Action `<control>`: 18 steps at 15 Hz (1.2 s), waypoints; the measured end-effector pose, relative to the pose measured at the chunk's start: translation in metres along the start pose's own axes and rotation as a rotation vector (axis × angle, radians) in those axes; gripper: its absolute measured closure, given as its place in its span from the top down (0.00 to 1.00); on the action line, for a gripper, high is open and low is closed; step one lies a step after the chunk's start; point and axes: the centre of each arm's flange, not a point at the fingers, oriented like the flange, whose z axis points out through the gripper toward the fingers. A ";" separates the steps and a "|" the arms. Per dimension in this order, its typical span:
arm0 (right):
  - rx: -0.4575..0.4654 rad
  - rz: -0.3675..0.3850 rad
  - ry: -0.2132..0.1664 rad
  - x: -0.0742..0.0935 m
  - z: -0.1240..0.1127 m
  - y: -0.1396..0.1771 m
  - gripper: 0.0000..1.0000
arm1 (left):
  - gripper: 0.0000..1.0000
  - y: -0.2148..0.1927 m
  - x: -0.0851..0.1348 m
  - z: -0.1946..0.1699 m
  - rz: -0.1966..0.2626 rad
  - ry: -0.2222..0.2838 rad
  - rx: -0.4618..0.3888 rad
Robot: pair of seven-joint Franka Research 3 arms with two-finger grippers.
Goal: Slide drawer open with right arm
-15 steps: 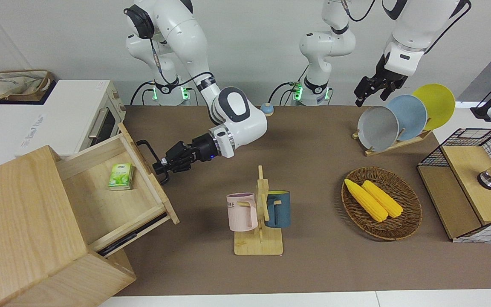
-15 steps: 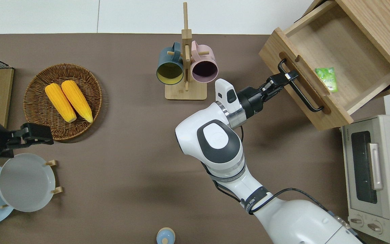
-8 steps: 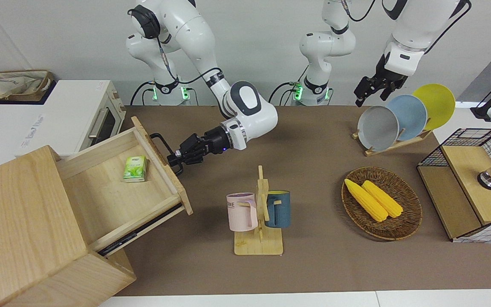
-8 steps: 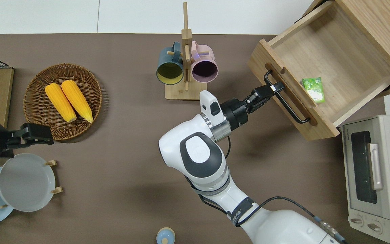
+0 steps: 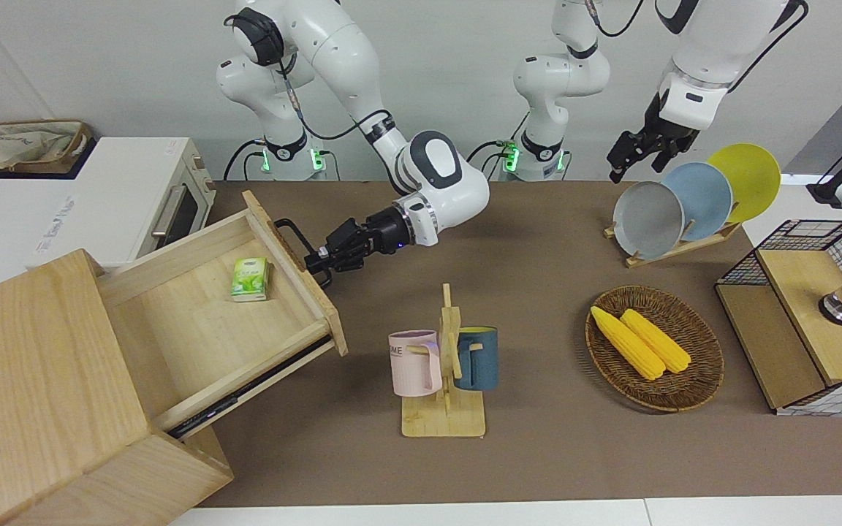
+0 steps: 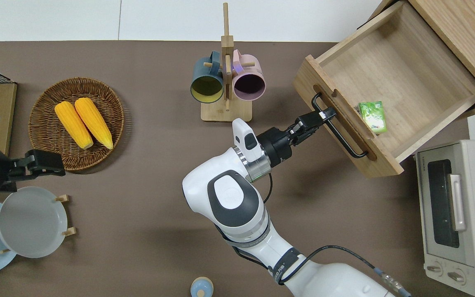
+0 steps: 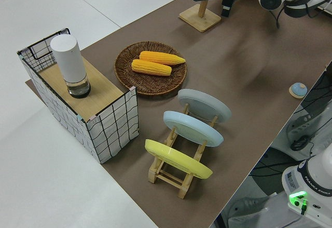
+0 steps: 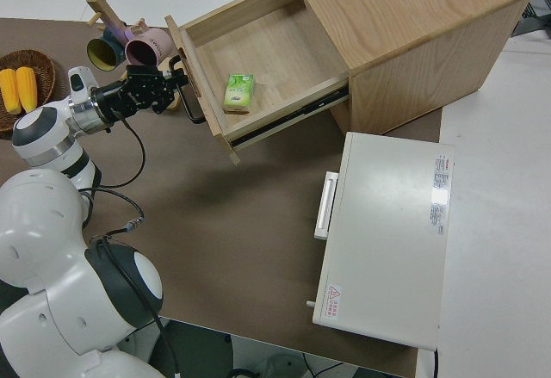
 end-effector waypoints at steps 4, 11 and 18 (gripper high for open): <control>0.000 -0.001 0.000 0.000 0.000 -0.001 0.20 | 1.00 0.000 0.000 0.000 0.000 0.000 0.000; -0.001 0.007 -0.010 0.001 0.002 0.005 0.70 | 1.00 0.000 0.000 0.000 0.000 0.000 0.000; 0.019 0.036 -0.014 0.002 -0.001 0.012 0.99 | 1.00 0.000 0.000 0.000 0.000 0.000 0.000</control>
